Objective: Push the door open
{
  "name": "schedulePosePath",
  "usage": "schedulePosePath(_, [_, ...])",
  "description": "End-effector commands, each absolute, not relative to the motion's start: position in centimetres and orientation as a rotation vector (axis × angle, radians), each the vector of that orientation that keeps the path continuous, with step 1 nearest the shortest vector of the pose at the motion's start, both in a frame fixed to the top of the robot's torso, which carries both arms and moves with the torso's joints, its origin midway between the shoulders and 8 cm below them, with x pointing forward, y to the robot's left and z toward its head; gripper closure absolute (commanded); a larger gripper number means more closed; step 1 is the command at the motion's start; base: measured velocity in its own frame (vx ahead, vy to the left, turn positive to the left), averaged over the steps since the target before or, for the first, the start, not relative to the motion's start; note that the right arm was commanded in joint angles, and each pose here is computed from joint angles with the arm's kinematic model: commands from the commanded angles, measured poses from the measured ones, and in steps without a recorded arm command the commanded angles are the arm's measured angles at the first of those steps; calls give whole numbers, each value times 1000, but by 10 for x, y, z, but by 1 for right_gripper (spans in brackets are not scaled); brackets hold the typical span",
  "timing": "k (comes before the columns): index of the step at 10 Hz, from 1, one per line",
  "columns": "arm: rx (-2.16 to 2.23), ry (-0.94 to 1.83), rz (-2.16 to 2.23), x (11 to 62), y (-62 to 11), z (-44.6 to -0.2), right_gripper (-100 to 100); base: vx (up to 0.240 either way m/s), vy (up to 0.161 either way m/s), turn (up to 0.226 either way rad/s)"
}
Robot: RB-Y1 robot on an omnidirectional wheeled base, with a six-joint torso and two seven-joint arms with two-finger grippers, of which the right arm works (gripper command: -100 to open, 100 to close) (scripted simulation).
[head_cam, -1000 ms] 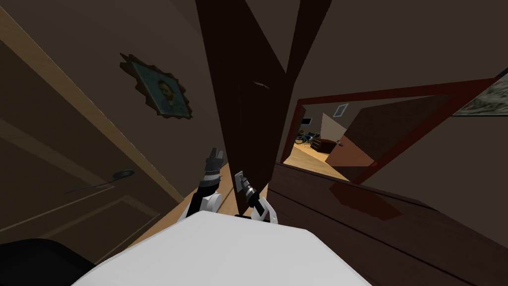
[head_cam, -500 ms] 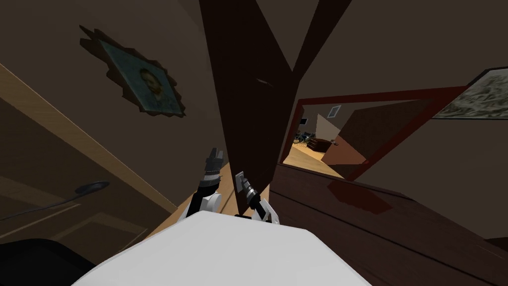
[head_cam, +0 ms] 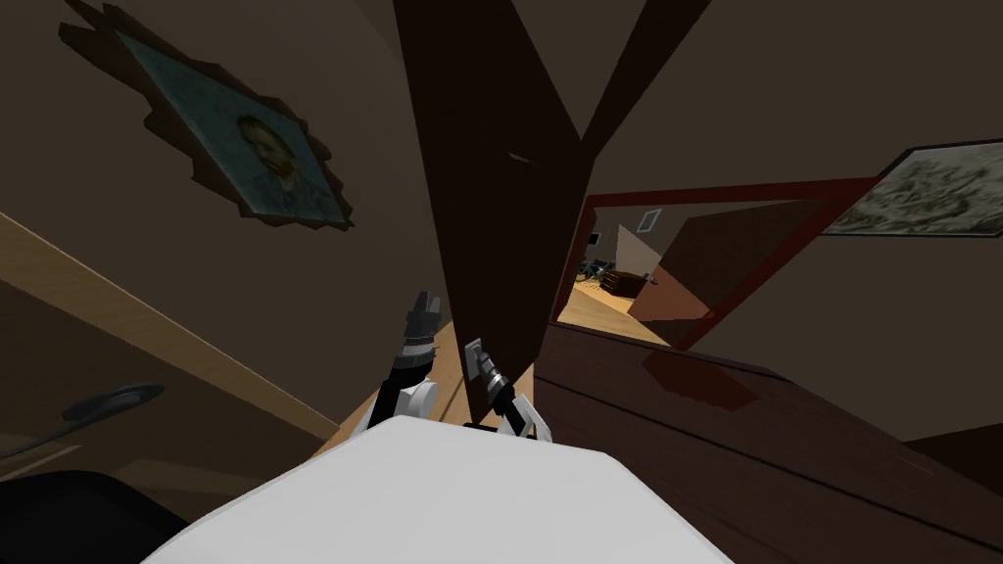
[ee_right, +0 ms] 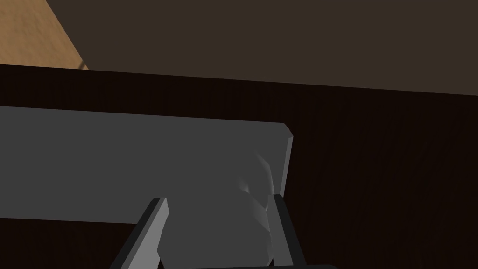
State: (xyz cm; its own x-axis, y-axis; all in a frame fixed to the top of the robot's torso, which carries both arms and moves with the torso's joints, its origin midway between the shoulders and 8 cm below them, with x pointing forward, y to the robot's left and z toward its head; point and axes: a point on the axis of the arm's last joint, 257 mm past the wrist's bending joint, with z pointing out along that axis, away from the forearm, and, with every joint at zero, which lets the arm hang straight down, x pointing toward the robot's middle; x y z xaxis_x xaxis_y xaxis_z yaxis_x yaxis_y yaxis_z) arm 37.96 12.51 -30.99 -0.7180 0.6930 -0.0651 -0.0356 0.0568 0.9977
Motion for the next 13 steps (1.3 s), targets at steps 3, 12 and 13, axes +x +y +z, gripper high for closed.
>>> schedulePosePath(3, [685, 1825, 1672, 376, 111, -328, 100, 51, 82, -50])
schedulePosePath(12, [692, 1819, 1676, 371, 111, -326, 100, 23, 46, -40])
schedulePosePath(13, [692, 1819, 1676, 371, 111, -326, 100, 22, 49, -48])
